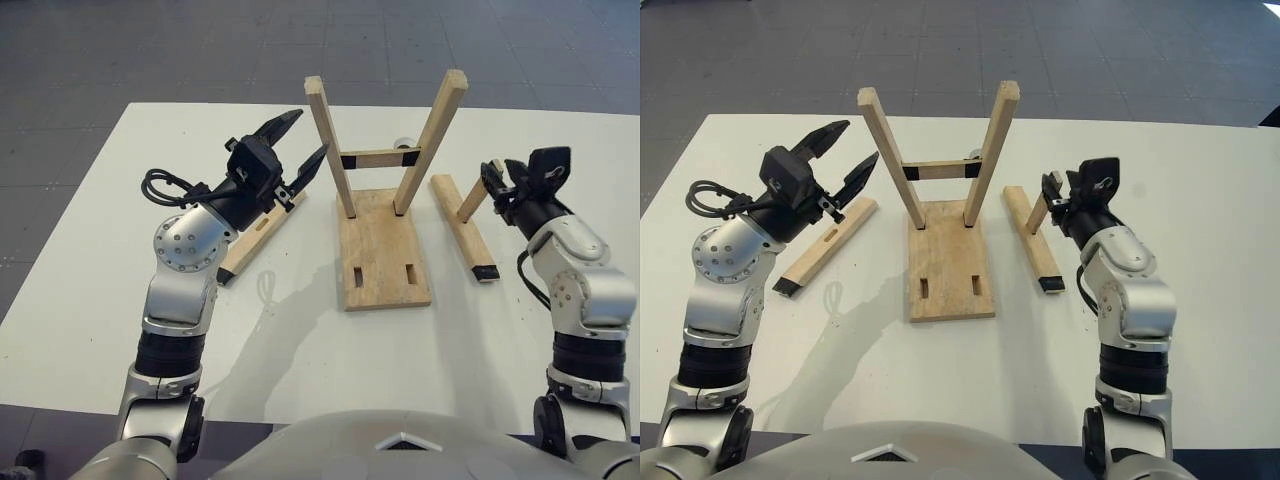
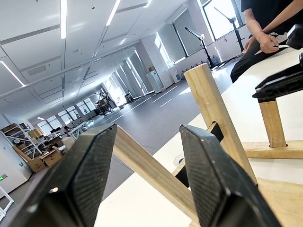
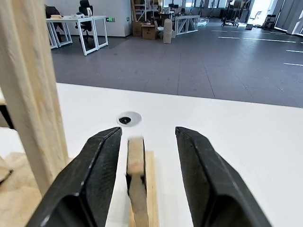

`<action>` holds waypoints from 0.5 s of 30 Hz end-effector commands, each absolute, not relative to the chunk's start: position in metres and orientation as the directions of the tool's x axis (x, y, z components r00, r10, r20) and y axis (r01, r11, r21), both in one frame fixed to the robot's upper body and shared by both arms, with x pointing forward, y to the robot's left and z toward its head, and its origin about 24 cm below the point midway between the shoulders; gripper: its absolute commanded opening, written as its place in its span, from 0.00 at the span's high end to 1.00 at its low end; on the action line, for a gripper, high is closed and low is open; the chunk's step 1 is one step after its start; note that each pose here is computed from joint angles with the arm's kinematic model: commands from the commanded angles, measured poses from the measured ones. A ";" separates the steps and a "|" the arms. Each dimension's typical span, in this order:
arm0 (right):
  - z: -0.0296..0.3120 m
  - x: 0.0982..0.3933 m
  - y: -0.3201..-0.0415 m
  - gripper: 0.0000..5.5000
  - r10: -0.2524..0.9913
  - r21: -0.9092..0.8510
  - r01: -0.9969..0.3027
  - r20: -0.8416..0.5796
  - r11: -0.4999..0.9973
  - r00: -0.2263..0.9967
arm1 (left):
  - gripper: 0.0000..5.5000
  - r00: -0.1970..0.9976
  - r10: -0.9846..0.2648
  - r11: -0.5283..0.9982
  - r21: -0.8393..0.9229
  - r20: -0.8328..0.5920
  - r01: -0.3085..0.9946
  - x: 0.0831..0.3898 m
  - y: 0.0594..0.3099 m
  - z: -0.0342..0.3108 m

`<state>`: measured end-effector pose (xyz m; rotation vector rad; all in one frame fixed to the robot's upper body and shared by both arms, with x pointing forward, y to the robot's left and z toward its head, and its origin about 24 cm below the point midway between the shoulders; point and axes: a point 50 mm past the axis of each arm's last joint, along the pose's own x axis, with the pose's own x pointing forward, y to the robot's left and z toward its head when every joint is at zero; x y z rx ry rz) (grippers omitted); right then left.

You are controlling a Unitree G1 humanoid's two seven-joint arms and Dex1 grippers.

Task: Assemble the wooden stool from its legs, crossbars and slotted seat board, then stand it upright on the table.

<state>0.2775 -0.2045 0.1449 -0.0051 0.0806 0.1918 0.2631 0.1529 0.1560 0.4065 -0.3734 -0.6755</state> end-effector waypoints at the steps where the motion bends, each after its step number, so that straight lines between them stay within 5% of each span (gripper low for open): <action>1: 0.218 0.283 -0.203 0.62 0.161 0.062 -0.170 0.131 0.983 0.978 | 0.55 0.736 -0.656 0.708 0.477 0.170 0.521 0.262 0.156 0.151; 7: 0.206 0.319 -0.209 0.62 0.063 0.168 -0.071 0.052 0.983 0.997 | 0.55 0.735 -0.656 0.707 0.479 0.170 0.520 0.264 0.155 0.152; 15: 0.185 0.320 -0.187 0.62 -0.001 0.236 -0.007 0.034 0.972 0.999 | 0.55 0.739 -0.652 0.711 0.475 0.169 0.519 0.262 0.155 0.150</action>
